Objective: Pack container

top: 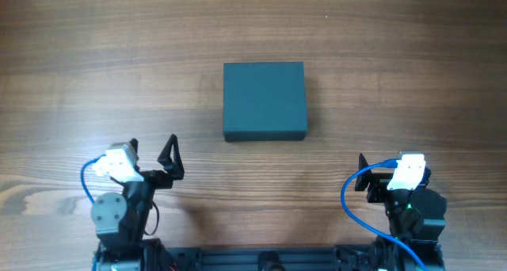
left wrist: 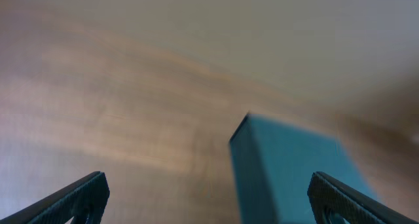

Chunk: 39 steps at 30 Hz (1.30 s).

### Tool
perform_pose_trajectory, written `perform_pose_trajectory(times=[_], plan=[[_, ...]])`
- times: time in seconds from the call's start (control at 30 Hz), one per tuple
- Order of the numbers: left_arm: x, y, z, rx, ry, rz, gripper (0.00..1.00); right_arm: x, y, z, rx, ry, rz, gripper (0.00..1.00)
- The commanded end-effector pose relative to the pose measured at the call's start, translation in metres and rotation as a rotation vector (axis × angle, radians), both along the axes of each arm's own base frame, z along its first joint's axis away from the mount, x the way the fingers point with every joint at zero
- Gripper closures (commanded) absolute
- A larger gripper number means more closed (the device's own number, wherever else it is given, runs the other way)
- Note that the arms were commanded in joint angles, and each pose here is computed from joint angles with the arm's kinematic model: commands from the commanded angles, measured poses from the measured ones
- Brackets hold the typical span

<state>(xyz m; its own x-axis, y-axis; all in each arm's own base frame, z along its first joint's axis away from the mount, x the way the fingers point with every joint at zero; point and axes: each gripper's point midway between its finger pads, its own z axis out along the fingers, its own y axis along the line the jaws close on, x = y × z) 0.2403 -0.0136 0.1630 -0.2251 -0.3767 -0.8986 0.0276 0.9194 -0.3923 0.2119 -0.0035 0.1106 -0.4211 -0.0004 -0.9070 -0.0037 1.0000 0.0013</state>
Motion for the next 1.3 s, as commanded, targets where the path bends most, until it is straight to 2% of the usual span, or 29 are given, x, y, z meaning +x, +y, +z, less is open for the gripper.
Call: perform_pose_trajectory(times=[0.0,0.3,1.27], plan=[[-0.0023,0.0105,-0.0130,0.047,-0.030,0.063,0.00,0.0000,0.0020,-0.0028,-0.006,-0.002,0.017,0.00],[-0.0025,0.0172,-0.0143,0.456,-0.045,0.032,0.00,0.0000,0.0020,-0.0028,-0.006,-0.002,0.017,0.00],[-0.0023,0.0172,-0.0147,0.454,-0.043,0.031,0.00,0.0000,0.0020,-0.0028,-0.006,-0.002,0.017,0.00]])
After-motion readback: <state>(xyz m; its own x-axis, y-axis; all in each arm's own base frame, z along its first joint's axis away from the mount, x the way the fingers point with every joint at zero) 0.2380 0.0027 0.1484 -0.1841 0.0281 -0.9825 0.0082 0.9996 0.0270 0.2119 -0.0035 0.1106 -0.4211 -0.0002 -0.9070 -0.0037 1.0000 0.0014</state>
